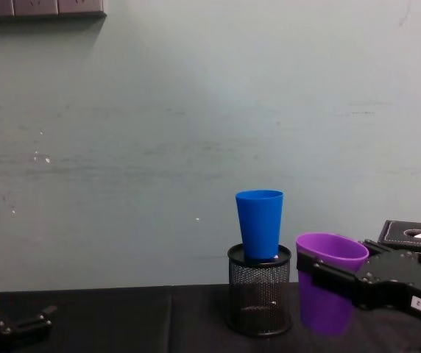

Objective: Pick up one cup with a gripper and tap it against the other cup.

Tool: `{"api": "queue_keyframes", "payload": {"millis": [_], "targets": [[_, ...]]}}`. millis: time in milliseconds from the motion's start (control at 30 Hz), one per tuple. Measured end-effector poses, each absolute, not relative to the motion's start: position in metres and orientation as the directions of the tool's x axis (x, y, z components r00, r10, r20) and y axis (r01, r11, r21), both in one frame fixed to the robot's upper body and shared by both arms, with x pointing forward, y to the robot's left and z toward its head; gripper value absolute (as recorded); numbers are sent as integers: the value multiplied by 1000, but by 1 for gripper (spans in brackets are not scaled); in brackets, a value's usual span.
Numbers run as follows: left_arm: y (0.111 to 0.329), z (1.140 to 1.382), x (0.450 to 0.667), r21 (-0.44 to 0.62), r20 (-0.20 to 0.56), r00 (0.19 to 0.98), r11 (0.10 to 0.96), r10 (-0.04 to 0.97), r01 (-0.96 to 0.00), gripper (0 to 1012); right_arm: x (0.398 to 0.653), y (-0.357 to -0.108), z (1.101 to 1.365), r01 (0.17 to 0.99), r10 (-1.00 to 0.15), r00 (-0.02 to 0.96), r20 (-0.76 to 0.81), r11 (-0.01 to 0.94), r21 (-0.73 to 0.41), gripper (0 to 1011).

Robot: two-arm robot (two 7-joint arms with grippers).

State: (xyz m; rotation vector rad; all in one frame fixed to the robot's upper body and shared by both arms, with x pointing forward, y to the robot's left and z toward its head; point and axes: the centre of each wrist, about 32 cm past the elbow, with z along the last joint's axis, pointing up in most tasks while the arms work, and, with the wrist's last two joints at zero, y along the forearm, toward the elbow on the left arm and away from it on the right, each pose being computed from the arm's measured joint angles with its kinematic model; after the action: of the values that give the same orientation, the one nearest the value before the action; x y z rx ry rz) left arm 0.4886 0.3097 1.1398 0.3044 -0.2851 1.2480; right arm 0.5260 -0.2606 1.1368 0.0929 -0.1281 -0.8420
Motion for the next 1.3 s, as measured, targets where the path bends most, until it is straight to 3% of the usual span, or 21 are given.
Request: {"api": "queue_keyframes", "payload": {"millis": [1300], "targets": [[310,1140,489,70,374,292,287,880,-955,1011,503,-260,1087,759,-760,649,17,649,52,723]]}}
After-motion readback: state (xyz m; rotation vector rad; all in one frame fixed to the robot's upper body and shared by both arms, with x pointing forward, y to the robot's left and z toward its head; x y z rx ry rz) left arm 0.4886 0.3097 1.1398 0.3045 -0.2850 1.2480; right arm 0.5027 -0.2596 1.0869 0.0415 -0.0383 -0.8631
